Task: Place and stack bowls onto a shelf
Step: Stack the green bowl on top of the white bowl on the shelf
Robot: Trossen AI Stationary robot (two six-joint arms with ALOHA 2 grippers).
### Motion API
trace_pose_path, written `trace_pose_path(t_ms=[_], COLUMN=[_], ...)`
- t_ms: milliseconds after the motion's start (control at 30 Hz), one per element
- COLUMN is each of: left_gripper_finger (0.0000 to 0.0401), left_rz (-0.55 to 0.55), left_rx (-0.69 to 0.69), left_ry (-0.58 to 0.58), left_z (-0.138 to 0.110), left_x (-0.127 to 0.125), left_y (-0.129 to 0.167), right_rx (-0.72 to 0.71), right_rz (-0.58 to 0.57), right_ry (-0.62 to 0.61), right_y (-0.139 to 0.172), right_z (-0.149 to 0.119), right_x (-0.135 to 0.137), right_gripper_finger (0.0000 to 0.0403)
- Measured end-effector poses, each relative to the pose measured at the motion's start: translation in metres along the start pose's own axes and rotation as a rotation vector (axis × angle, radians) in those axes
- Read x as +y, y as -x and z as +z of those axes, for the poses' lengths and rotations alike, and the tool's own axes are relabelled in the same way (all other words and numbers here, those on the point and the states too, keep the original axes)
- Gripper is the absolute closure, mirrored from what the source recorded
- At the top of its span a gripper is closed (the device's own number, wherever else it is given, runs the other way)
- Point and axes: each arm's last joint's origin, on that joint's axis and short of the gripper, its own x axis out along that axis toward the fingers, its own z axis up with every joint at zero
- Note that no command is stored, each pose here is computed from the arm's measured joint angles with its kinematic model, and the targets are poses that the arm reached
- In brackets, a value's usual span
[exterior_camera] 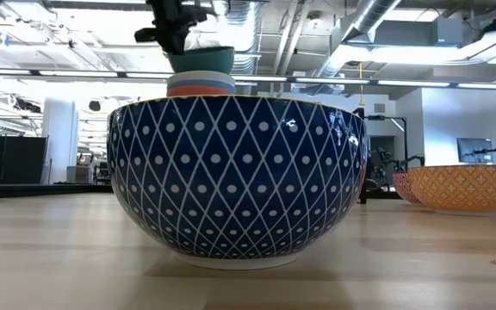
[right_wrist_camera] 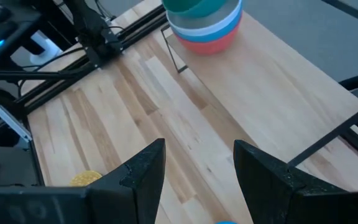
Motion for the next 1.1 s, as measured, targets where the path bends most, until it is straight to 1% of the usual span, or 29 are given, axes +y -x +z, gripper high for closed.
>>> trace_pose_path(t_ms=[200,367,500,633,833,900,1033,1100], left_gripper_finger=[0.0401,0.0400,0.0389,0.0357,0.0283,0.0261,0.0233,0.0229], left_rz=[-0.035,-0.127,-0.153,-0.149,-0.146,-0.147,-0.159,-0.110], left_rx=[0.112,0.140,0.167,0.165,0.158,0.122,-0.003,-0.073], left_ry=[0.019,0.035,0.041,0.032,0.031,0.031,0.026,0.001], left_z=[0.003,0.004,0.003,0.004,0.004,0.007,0.016,0.017], left_x=[0.005,0.013,0.021,0.021,0.022,0.022,0.023,0.022], left_y=[-0.022,-0.023,-0.023,-0.023,-0.020,-0.011,0.021,0.036], right_rx=[0.033,0.046,0.047,0.048,0.050,0.049,0.026,0.015], right_rz=[-0.017,-0.025,-0.026,-0.026,-0.028,-0.029,-0.069,-0.089], right_ry=[0.010,0.013,0.014,0.014,0.015,0.015,0.020,0.024], right_y=[0.000,0.000,0.000,-0.001,-0.002,-0.002,-0.002,-0.002], right_z=[-0.003,-0.005,-0.005,-0.004,-0.004,-0.004,-0.004,-0.003], right_x=[-0.001,-0.002,-0.002,-0.002,-0.002,-0.002,-0.003,-0.003], right_gripper_finger=[0.0188,0.0188,0.0188,0.0188,0.0188,0.0188,0.0188,0.0188])
